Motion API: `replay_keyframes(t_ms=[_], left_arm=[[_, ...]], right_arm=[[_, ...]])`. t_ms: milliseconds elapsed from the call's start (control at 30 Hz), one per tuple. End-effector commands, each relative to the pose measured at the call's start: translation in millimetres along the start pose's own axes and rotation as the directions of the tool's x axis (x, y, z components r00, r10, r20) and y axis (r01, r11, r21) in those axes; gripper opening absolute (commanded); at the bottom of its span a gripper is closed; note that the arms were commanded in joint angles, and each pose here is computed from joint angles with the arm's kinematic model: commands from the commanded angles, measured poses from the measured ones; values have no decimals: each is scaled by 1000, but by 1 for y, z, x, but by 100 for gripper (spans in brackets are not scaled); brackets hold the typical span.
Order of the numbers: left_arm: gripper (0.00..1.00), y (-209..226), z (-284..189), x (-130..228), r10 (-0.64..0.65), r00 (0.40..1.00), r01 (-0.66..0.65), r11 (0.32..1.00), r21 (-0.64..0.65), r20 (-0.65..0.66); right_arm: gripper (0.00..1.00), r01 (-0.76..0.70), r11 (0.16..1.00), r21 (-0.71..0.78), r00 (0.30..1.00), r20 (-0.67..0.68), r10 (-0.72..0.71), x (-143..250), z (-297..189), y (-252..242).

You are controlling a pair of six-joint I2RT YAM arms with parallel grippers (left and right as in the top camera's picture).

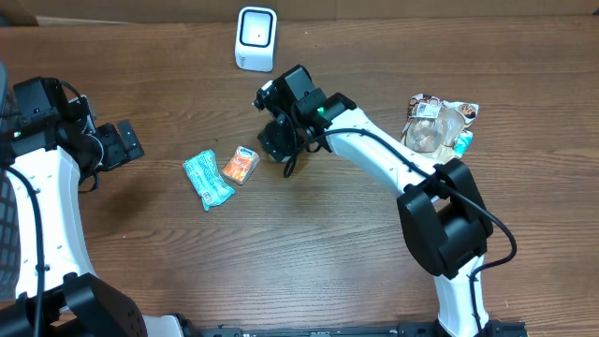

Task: Scan the item barcode
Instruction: 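Reach the right gripper left over the green-capped jar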

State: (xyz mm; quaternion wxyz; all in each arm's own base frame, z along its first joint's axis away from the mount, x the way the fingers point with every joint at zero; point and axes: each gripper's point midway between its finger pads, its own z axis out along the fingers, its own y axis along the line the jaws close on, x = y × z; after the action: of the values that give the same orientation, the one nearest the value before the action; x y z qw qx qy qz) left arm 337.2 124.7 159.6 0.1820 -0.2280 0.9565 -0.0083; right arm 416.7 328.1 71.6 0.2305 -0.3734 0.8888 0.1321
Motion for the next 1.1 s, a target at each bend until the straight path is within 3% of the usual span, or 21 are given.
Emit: replay_keyframes(t_ms=[0,167,433,533,700,867,1067], left_arm=[[100,1,-3,-5,24,1000,-24,1000,-4,13],[100,1,-3,-5,23,1000,-23,1000,-4,13],[100,1,-3,-5,24,1000,-24,1000,-4,13],[99,1,-3,-5,24,1000,-24,1000,-4,13],[100,1,-3,-5,24,1000,-24,1000,-4,13],[100,1,-3,-5,24,1000,-24,1000,-4,13],[100,1,-3,-5,23,1000,-23,1000,-4,13]], right_arm=[[77,9,1000,0,1000,-2,-9,-2,2,2],[66,7,1000,0,1000,-15,-7,1,2,2],[61,18,1000,14,999,50,-19,-24,-34,0],[57,100,995,23,991,88,-102,-38,-79,5],[55,215,977,9,976,43,-215,-22,-122,16],[56,341,930,-139,938,-18,-347,7,-125,39],[59,477,855,-203,869,-37,-494,21,-106,42]])
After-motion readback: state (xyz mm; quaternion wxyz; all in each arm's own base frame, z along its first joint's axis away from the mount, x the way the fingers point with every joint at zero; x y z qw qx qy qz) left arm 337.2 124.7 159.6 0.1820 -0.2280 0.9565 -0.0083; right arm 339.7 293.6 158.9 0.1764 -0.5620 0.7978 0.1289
